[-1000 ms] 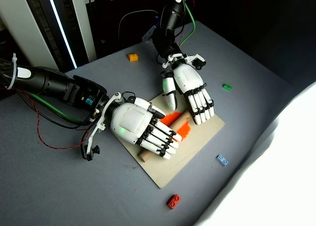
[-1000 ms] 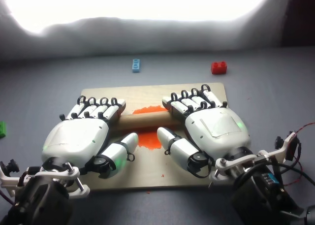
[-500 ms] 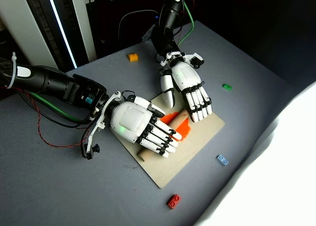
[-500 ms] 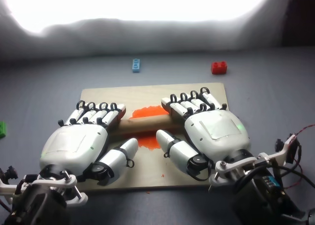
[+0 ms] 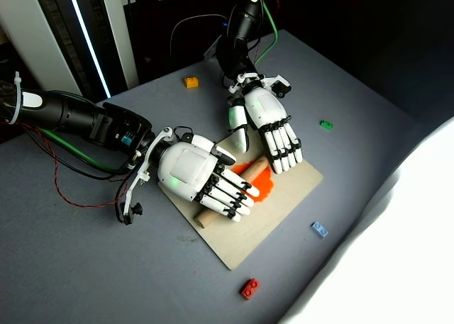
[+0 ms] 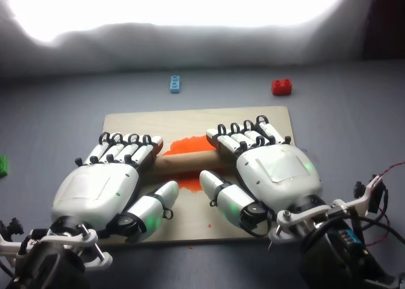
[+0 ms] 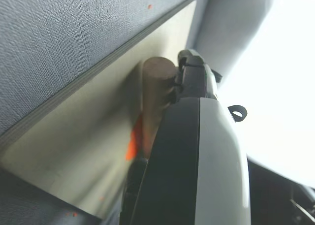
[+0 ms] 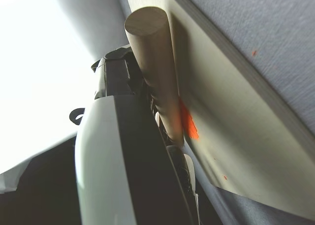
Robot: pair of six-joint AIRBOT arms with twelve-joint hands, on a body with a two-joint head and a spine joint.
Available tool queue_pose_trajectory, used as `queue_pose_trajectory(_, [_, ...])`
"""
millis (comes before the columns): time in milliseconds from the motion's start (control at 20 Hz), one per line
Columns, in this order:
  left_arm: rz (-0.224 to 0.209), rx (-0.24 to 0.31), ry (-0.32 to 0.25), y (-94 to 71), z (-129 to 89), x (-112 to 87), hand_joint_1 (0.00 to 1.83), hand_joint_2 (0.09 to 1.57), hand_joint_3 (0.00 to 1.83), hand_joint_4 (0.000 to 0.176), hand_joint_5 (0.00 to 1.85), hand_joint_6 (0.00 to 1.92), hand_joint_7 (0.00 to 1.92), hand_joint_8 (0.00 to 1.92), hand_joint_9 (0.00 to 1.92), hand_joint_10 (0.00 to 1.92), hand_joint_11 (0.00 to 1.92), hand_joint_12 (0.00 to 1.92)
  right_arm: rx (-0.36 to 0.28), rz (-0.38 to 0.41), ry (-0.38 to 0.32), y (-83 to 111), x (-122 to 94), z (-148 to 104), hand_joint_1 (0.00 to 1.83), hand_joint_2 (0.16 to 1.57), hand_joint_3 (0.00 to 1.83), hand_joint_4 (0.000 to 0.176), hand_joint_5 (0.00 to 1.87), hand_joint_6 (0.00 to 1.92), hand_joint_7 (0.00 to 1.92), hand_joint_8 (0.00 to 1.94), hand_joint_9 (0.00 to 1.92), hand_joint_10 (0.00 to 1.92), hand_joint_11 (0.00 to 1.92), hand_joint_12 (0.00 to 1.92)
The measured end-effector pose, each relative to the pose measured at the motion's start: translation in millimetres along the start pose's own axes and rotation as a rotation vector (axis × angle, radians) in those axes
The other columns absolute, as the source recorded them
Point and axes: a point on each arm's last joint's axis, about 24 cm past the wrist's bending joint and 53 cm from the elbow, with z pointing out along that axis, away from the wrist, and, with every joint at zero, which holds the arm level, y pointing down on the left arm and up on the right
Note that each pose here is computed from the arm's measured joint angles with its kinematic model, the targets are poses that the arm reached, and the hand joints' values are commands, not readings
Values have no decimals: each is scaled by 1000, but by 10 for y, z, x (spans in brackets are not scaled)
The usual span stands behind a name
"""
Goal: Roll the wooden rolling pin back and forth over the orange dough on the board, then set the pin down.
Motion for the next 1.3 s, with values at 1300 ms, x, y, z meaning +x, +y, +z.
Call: queue_pose_trajectory(1300, [-10,2,46,-29,-159,61,0,1505,2,0,183,6,226,3,177,8,0,293,-15,-50,13,-2,45,-159,0,1457,0,0,329,4,392,2,368,6,0,874])
